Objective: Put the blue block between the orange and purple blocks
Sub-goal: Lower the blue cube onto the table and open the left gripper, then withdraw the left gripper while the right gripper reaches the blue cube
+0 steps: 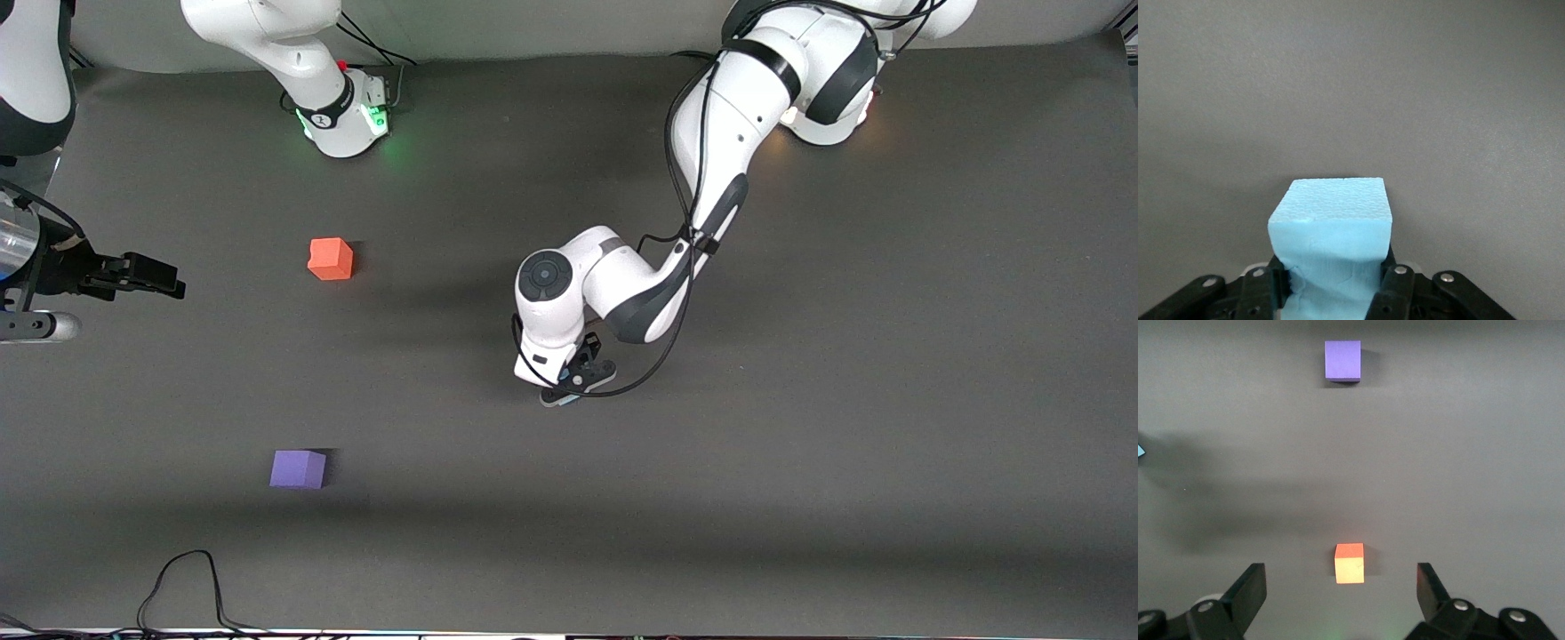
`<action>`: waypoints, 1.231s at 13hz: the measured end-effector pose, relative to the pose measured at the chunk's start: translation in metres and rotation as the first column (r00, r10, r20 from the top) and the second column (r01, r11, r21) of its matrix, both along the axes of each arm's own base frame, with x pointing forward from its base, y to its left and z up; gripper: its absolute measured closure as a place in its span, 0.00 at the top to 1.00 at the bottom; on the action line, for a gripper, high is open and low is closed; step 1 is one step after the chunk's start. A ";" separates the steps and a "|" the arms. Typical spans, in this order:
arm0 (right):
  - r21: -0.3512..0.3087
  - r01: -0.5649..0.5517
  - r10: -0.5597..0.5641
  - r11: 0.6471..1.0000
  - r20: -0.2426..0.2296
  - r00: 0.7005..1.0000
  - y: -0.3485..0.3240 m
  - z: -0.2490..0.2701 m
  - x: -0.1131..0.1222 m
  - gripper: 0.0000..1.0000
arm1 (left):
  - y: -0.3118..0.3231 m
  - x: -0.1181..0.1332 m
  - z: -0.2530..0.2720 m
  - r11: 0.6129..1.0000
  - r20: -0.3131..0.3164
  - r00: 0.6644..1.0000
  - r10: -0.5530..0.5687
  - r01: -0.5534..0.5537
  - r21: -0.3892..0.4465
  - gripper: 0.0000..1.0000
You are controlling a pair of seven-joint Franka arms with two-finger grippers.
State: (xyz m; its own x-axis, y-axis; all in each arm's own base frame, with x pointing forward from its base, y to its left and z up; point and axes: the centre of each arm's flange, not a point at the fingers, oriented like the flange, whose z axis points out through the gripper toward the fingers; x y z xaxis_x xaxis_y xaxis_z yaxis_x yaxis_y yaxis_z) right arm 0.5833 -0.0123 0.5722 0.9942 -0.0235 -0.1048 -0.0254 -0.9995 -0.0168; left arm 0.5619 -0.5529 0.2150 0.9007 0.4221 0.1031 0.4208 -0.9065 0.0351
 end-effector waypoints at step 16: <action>-0.008 -0.374 0.372 0.928 0.120 0.921 0.277 -0.119 0.053 1.00 | 0.432 0.090 0.323 0.973 -0.261 0.945 -0.195 0.220 0.068 1.00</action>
